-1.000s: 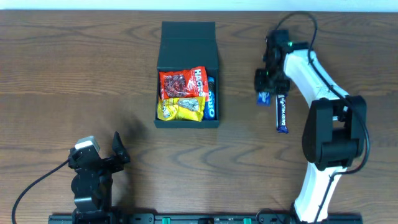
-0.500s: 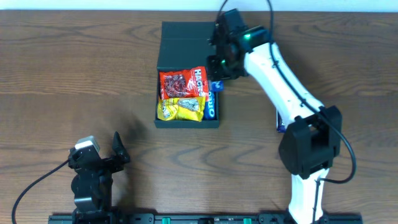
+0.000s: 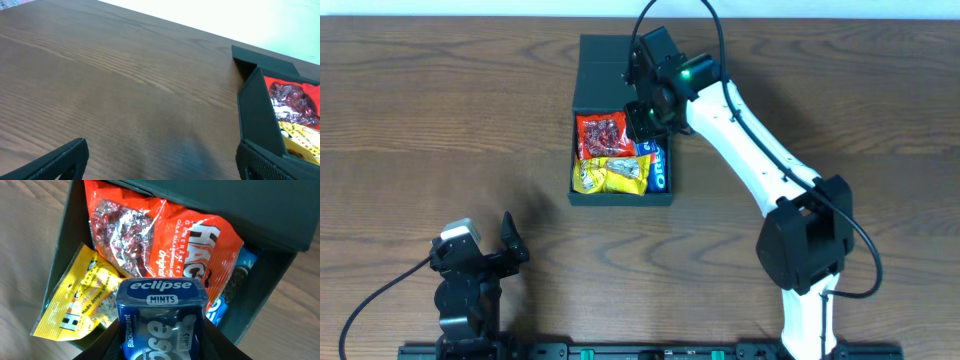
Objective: Pack container
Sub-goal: 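Place the Eclipse tin into the box with the right gripper, then move the right gripper over the blue chocolate bar to grasp it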
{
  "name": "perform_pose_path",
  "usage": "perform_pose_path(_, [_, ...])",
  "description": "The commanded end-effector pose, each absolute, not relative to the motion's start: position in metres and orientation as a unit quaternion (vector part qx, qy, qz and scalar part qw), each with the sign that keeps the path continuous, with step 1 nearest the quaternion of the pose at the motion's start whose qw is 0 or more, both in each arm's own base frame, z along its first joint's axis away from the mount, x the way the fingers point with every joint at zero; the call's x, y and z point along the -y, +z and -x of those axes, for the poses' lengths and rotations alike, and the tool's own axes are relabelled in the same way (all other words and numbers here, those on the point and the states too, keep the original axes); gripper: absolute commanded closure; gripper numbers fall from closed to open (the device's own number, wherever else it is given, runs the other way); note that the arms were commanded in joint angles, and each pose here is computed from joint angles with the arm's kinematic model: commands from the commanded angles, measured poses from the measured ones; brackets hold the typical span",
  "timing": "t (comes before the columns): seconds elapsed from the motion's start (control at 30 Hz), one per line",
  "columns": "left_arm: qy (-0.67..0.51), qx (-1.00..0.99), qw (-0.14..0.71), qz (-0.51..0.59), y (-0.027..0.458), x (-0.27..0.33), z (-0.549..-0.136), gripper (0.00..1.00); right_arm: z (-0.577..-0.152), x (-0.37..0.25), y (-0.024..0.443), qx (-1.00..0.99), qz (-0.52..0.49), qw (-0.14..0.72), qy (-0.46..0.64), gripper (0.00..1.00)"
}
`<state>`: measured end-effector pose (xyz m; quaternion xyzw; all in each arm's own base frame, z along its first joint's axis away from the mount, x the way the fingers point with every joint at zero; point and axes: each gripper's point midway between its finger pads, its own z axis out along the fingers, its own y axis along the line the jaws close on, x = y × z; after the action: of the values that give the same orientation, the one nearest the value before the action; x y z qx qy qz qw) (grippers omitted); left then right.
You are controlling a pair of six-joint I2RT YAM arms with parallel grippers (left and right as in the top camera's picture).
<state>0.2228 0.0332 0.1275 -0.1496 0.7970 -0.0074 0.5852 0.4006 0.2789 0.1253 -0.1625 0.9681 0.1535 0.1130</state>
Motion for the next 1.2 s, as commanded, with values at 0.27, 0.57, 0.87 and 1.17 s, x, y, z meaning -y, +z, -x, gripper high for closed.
perform_pose_path(0.27, [0.001, -0.804, 0.576, 0.150, 0.117, -0.035, -0.222, 0.05, -0.393, -0.278, 0.127, -0.976, 0.131, 0.097, 0.147, 0.29])
perform_pose_path(0.57, [0.001, -0.804, 0.576, 0.150, 0.117, -0.035, -0.222, 0.05, -0.415, -0.127, 0.130, -0.994, -0.059, 0.085, -0.015, 0.31])
perform_pose_path(0.87, [0.001, -0.804, 0.576, 0.150, 0.117, -0.035, -0.222, 0.05, -0.395, -0.048, 0.078, -0.990, -0.125, 0.015, -0.057, 0.28])
perform_pose_path(1.17, [0.001, -0.804, 0.576, 0.150, 0.117, -0.035, -0.222, 0.05, -0.377, -0.010, 0.038, -0.987, -0.145, -0.014, -0.073, 0.30])
